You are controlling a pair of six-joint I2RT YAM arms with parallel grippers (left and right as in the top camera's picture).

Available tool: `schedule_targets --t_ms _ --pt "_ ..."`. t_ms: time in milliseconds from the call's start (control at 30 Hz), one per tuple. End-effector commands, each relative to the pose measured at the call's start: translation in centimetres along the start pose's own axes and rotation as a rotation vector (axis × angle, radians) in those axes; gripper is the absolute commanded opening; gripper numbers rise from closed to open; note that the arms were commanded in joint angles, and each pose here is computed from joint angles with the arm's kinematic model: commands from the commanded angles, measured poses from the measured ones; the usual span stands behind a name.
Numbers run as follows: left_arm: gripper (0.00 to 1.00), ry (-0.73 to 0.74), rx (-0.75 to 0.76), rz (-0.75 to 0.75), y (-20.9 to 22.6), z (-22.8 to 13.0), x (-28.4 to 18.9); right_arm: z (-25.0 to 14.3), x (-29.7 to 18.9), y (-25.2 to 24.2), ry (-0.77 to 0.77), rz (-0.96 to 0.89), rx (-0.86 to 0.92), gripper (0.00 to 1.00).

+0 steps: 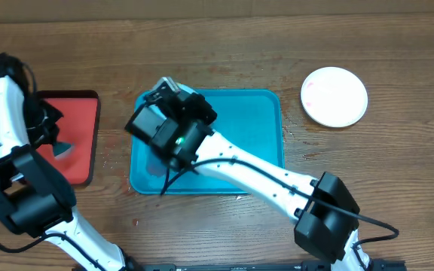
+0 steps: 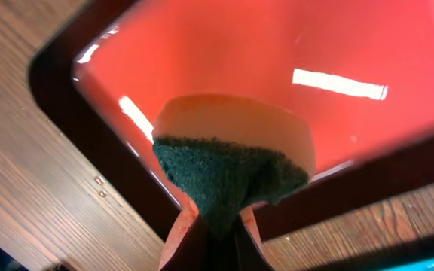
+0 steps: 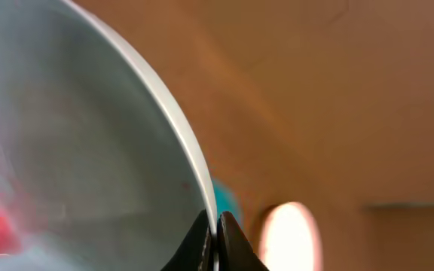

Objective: Clean dirty plates on tray and stack at the side
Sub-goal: 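Lift the plate with the right gripper and stack it on the plate pile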

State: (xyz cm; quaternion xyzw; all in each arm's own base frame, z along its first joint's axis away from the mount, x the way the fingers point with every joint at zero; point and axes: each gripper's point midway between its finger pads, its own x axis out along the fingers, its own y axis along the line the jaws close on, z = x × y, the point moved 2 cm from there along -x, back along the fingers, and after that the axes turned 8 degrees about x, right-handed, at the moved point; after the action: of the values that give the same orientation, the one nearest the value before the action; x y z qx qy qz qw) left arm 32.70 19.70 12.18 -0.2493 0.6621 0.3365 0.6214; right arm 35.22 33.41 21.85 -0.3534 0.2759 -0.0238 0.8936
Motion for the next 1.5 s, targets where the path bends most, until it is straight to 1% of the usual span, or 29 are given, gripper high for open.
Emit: schedule_targets --t_ms 0,167,500,533,567,600,667,700,733,767,833,900,967,1100,1200,1267,1333,1433,1467 --pt "0.04 -0.043 -0.041 -0.037 0.8 0.6 -1.6 2.7 -3.2 -4.2 -0.108 -0.235 -0.092 0.04" --pt "0.04 -0.045 -0.039 -0.04 0.8 0.7 -1.6 3.5 -5.1 -3.1 -0.137 -0.246 -0.274 0.04" --pt "0.04 -0.046 -0.033 -0.04 0.7 0.7 -1.6 3.7 -5.5 -2.6 -0.151 -0.228 -0.279 0.04" --pt "0.04 -0.046 -0.033 -0.04 0.7 0.7 -1.6 3.7 -5.4 -2.1 -0.154 -0.195 -0.257 0.04" --pt "0.04 -0.046 -0.032 -0.04 0.7 0.7 -1.6 3.5 -5.1 -1.1 -0.155 -0.12 -0.226 0.04" --pt "0.04 -0.046 -0.033 -0.04 0.7 0.7 -1.6 3.2 -4.7 0.4 -0.148 -0.01 -0.202 0.04" --pt "0.04 -0.046 -0.032 -0.04 0.7 0.7 -1.6 1.8 -4.3 4.1 -0.106 0.265 -0.268 0.04" --pt "0.04 -0.046 -0.031 -0.04 0.7 0.7 -1.6 1.1 -4.0 4.8 -0.085 0.332 -0.312 0.04" --pt "0.04 -0.045 -0.023 -0.043 0.6 0.7 -1.6 1.0 -3.5 4.4 -0.071 0.327 -0.305 0.04" --pt "0.04 -0.044 -0.018 -0.044 0.6 0.7 -1.6 1.2 -2.9 3.4 -0.061 0.286 -0.257 0.04" --pt "0.04 -0.043 -0.018 -0.047 0.5 0.6 -1.6 2.1 -1.7 0.6 -0.055 0.192 -0.093 0.04" --pt "0.04 -0.043 -0.018 -0.051 0.5 0.6 -1.6 2.5 -0.5 -2.0 -0.034 0.172 0.042 0.04" --pt "0.04 -0.042 -0.018 -0.053 0.5 0.6 -1.6 2.2 0.9 -4.2 0.01 0.216 0.148 0.04" --pt "0.04 -0.041 -0.017 -0.054 0.4 0.6 -1.6 0.0 4.5 -8.3 0.158 0.42 0.343 0.04" --pt "0.04 -0.04 -0.018 -0.062 0.3 0.6 -1.6 -3.3 8.2 -11.7 0.313 0.553 0.499 0.04" --pt "0.04 -0.04 -0.018 -0.069 0.2 0.6 -1.6 -5.8 10.4 -13.7 0.403 0.597 0.577 0.04" --pt "0.04 -0.041 -0.017 -0.069 0.2 0.6 -1.6 -9.2 12.8 -16.0 0.503 0.616 0.673 0.04" --pt "0.04 -0.041 -0.017 -0.069 0.2 0.6 -1.6 -13.6 15.6 -18.6 0.602 0.611 0.792 0.04" --pt "0.04 -0.041 -0.017 -0.069 0.2 0.6 -1.6 -15.7 16.7 -19.7 0.642 0.605 0.844 0.04"
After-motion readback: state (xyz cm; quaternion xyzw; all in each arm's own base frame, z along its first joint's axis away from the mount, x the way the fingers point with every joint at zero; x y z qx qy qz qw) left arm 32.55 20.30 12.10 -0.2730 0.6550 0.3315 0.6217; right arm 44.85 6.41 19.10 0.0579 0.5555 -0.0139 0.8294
